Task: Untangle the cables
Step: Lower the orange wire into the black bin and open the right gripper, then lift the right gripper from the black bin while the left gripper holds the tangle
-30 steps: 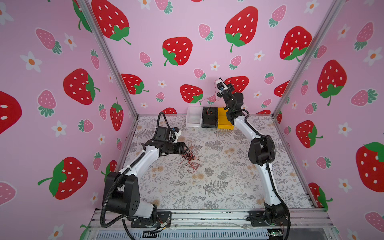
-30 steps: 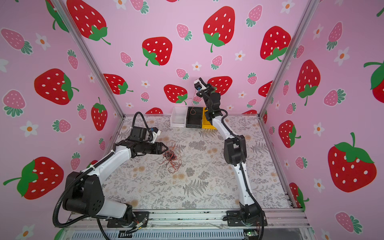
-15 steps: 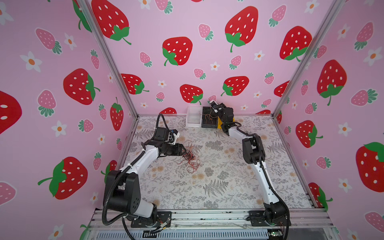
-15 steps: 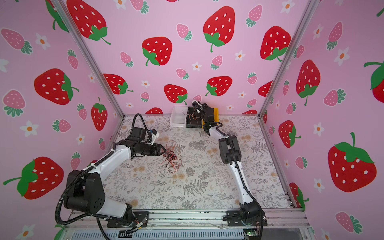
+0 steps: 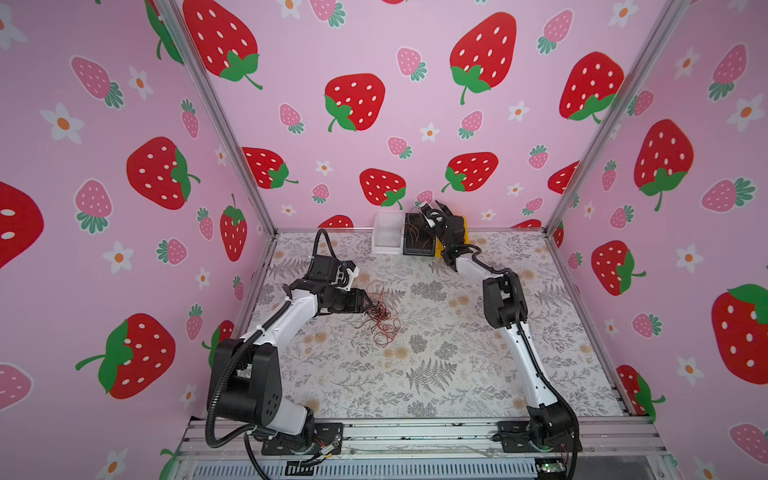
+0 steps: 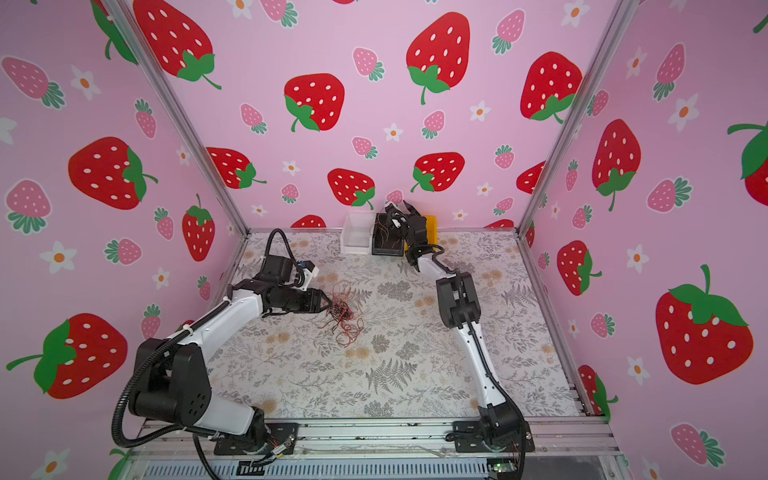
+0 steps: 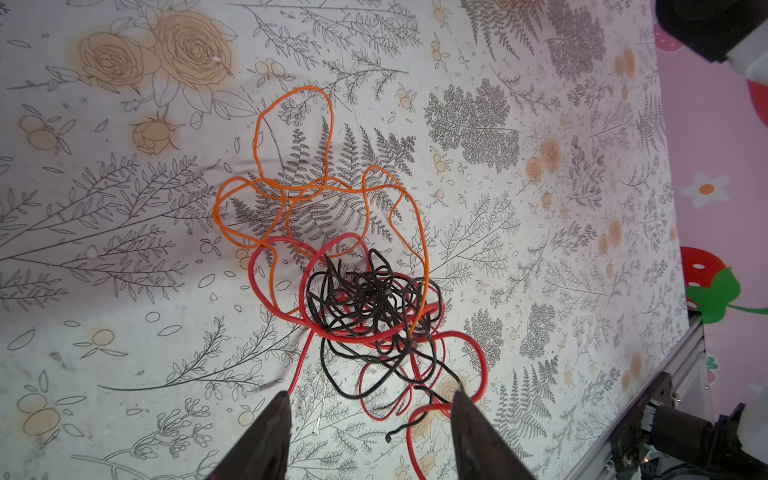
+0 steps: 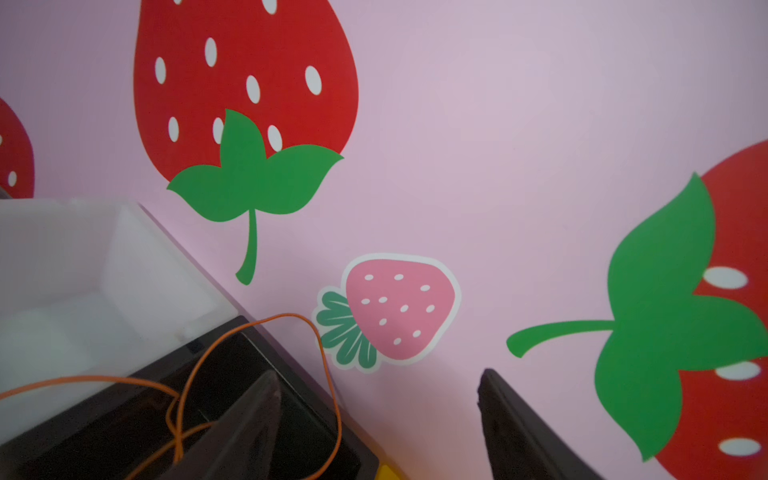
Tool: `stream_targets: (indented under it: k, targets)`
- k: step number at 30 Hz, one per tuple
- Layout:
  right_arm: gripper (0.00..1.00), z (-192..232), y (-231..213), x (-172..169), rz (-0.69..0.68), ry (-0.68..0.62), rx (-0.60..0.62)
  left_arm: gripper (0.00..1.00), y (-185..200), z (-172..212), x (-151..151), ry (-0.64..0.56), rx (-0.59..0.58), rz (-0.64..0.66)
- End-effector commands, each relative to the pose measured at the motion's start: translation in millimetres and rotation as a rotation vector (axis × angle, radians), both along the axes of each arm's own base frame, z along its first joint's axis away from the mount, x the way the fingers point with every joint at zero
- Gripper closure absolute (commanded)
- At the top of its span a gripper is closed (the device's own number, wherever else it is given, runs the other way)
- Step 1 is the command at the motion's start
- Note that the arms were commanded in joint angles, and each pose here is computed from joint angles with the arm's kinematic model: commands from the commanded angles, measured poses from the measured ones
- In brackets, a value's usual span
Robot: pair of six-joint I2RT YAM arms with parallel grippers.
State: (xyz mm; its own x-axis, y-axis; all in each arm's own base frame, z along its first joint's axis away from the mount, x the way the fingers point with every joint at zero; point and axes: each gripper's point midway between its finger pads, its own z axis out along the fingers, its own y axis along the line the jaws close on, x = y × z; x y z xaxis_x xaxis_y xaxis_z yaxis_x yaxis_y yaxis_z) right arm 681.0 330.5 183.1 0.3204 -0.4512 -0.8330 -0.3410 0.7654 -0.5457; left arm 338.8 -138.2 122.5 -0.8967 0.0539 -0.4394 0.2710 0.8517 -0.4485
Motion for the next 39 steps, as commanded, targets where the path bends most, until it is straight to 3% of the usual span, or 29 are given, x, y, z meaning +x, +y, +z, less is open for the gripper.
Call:
stream_targets:
  k: [1, 10, 32, 39]
  targets:
    - [0.21, 9, -7, 7, -0.038, 0.075, 0.088, 0.38, 1, -1, 0, 0.021, -0.002, 0.012]
    - [0.28, 2, -15, -6, -0.121, 0.336, 0.277, 0.38, 1, 3, 0, 0.004, -0.010, 0.011]
    - [0.34, -69, -23, -28, -0.257, 0.660, 0.397, 0.38, 2, 17, -11, -0.061, -0.028, 0.019]
    - [0.47, -91, -23, -39, -0.261, 0.748, 0.405, 0.38, 3, 17, -14, -0.071, -0.033, 0.028]
